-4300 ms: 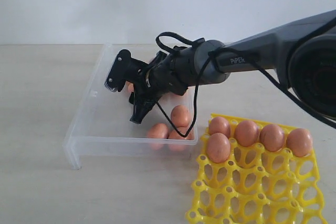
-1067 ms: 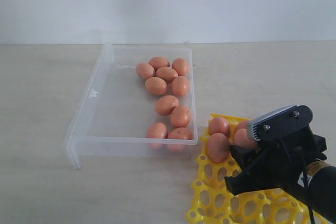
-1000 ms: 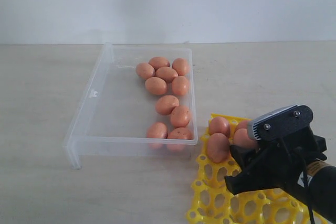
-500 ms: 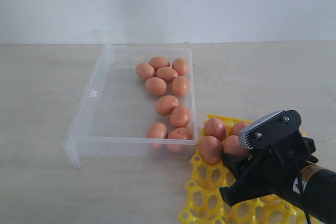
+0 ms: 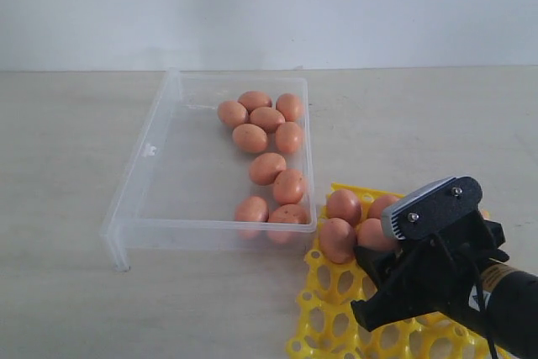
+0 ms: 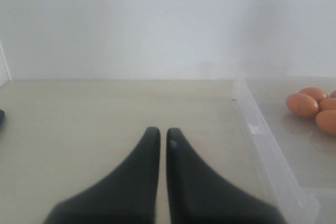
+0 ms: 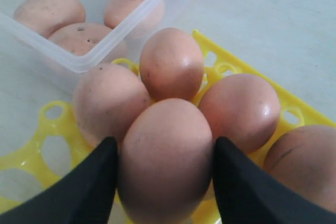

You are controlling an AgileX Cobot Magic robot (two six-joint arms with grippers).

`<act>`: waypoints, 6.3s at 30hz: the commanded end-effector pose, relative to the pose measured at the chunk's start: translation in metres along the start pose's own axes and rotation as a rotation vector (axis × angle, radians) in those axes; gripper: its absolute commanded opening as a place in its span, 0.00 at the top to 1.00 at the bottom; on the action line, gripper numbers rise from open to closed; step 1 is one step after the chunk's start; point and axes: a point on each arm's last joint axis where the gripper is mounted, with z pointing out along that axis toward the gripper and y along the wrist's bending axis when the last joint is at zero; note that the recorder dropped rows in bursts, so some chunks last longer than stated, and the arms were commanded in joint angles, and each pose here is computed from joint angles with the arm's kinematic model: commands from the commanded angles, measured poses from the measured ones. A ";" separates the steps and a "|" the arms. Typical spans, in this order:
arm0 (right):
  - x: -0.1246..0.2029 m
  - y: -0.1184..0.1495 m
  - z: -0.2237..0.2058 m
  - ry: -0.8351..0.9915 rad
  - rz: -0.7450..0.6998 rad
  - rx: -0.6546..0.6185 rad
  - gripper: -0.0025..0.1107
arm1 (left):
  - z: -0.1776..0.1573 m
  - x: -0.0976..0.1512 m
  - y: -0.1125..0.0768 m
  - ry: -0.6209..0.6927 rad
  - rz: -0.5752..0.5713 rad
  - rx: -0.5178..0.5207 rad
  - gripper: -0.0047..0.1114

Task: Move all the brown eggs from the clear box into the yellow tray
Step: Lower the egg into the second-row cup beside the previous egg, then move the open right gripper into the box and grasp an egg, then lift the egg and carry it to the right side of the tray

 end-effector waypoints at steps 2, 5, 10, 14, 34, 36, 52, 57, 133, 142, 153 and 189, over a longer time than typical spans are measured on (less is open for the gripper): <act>0.003 0.000 0.001 0.026 0.014 -0.002 0.49 | 0.000 0.001 0.000 -0.004 0.002 -0.001 0.92; 0.004 0.000 0.001 0.031 0.013 -0.003 0.36 | 0.000 0.001 0.000 -0.004 0.002 -0.001 0.92; 0.003 0.000 0.001 0.027 0.011 -0.002 0.35 | 0.000 0.001 0.000 -0.004 0.002 -0.001 0.92; -0.003 -0.001 -0.002 -0.017 0.015 0.002 0.35 | 0.000 0.001 0.000 -0.004 0.002 -0.001 0.92; -0.162 -0.013 -0.078 -0.802 0.095 0.059 0.98 | 0.000 0.001 0.000 -0.004 0.002 -0.001 0.92; -0.187 -0.013 -0.082 -0.855 0.076 0.066 0.98 | 0.000 0.001 0.000 -0.004 0.002 -0.001 0.92; -0.264 0.037 0.042 0.143 -0.185 -0.235 0.98 | 0.000 0.001 0.000 -0.004 0.002 -0.001 0.92; -0.235 0.044 0.074 0.588 -0.293 -0.328 0.98 | 0.000 0.001 0.000 -0.004 0.002 -0.001 0.92; -0.172 0.016 0.196 0.458 -0.913 -0.472 0.43 | 0.000 0.001 0.000 -0.004 0.002 -0.001 0.92; -0.156 0.018 0.206 0.501 -0.889 -0.503 0.43 | 0.000 0.001 0.000 -0.004 0.002 -0.001 0.92; -0.156 0.020 0.206 0.499 -0.856 -0.511 0.77 | 0.000 0.001 0.000 -0.004 0.002 -0.001 0.92; -0.113 -0.017 -0.027 0.044 0.669 0.019 0.98 | 0.000 0.001 0.000 -0.004 0.002 -0.001 0.92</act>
